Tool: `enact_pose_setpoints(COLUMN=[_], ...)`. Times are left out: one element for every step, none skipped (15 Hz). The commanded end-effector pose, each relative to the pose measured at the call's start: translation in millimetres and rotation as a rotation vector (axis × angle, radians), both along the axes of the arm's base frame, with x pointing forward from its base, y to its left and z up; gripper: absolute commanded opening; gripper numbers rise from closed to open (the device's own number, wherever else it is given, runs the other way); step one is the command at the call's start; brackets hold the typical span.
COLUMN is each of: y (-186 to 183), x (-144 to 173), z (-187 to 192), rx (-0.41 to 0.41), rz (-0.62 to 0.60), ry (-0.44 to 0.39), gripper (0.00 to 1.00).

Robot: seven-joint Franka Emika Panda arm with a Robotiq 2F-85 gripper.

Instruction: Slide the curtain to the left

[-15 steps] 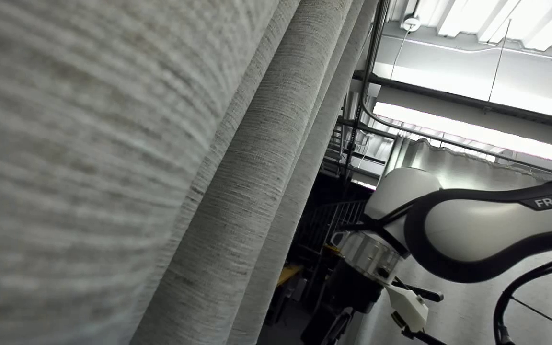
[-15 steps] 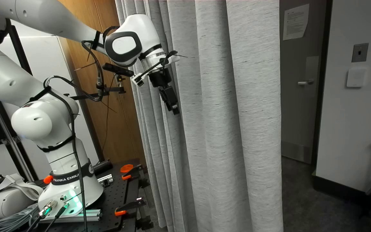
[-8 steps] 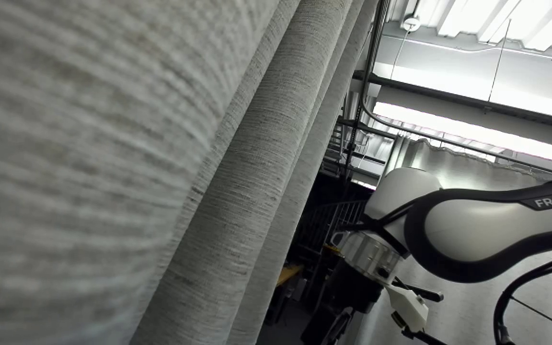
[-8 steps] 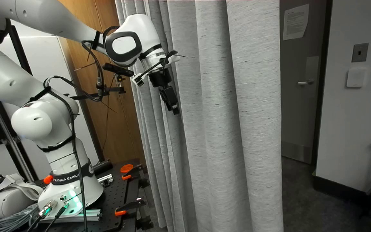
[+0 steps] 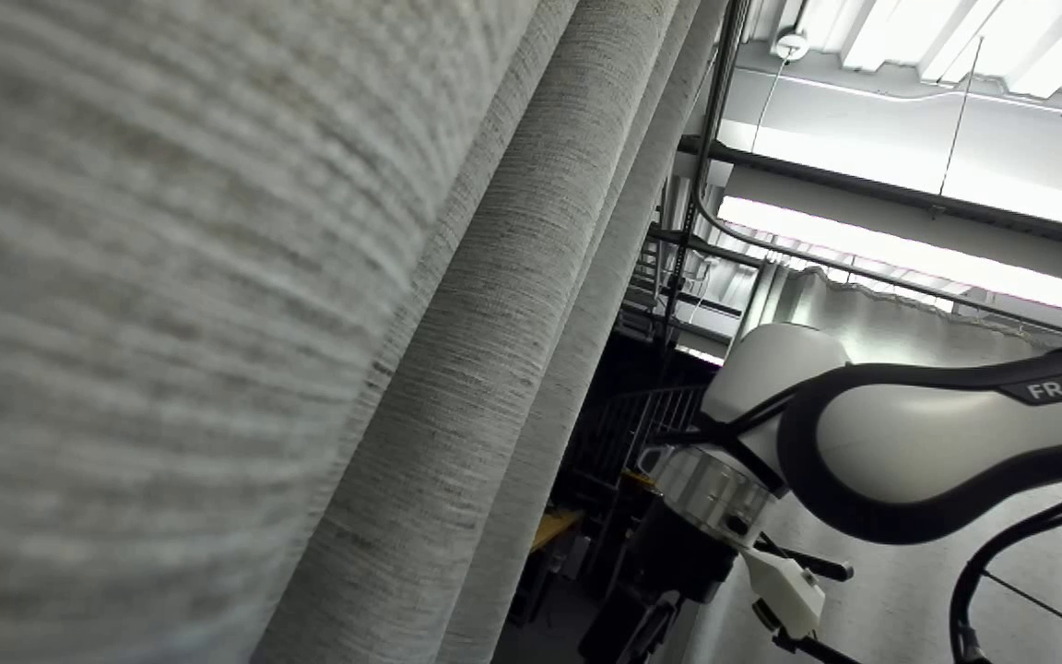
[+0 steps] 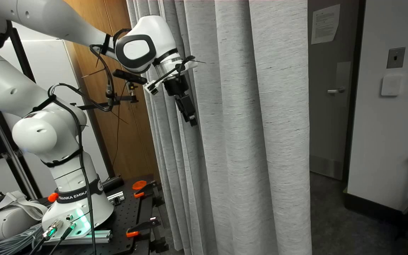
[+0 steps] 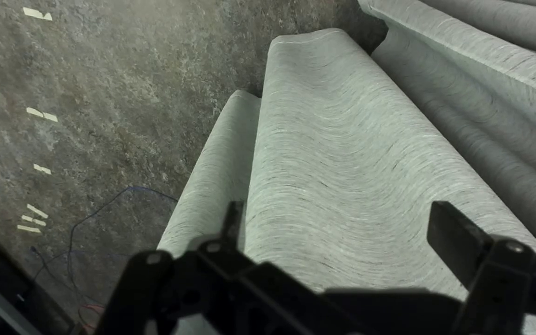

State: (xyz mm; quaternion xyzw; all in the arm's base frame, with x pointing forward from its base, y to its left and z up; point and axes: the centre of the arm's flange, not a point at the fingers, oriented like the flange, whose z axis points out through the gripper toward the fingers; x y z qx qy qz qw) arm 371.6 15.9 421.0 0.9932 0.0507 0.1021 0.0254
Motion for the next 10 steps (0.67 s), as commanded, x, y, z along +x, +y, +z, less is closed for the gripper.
enact_pose_setpoints(y=[-0.1, -0.2, -0.8, -0.5, 0.1, 0.4, 0.7, 0.9, 0.8, 0.7], x=[0.1, 0.1, 0.0, -0.2, 0.0, 0.0, 0.0, 0.0, 0.0, 0.0], z=[-0.2, -0.2, -0.1, 0.1, 0.0, -0.1, -0.1, -0.1, -0.1, -0.1], rx=[-0.027, -0.03, -0.042, -0.043, -0.009, -0.012, -0.013, -0.013, -0.013, -0.013], rz=[-0.024, -0.024, -0.026, -0.029, -0.011, -0.012, -0.013, -0.013, -0.013, -0.013], ry=[-0.01, -0.01, -0.009, -0.007, -0.001, -0.001, -0.001, -0.001, -0.001, -0.001], gripper=[1.0, 1.0, 1.0, 1.0, 1.0, 1.0, 1.0, 1.0, 1.0, 1.0])
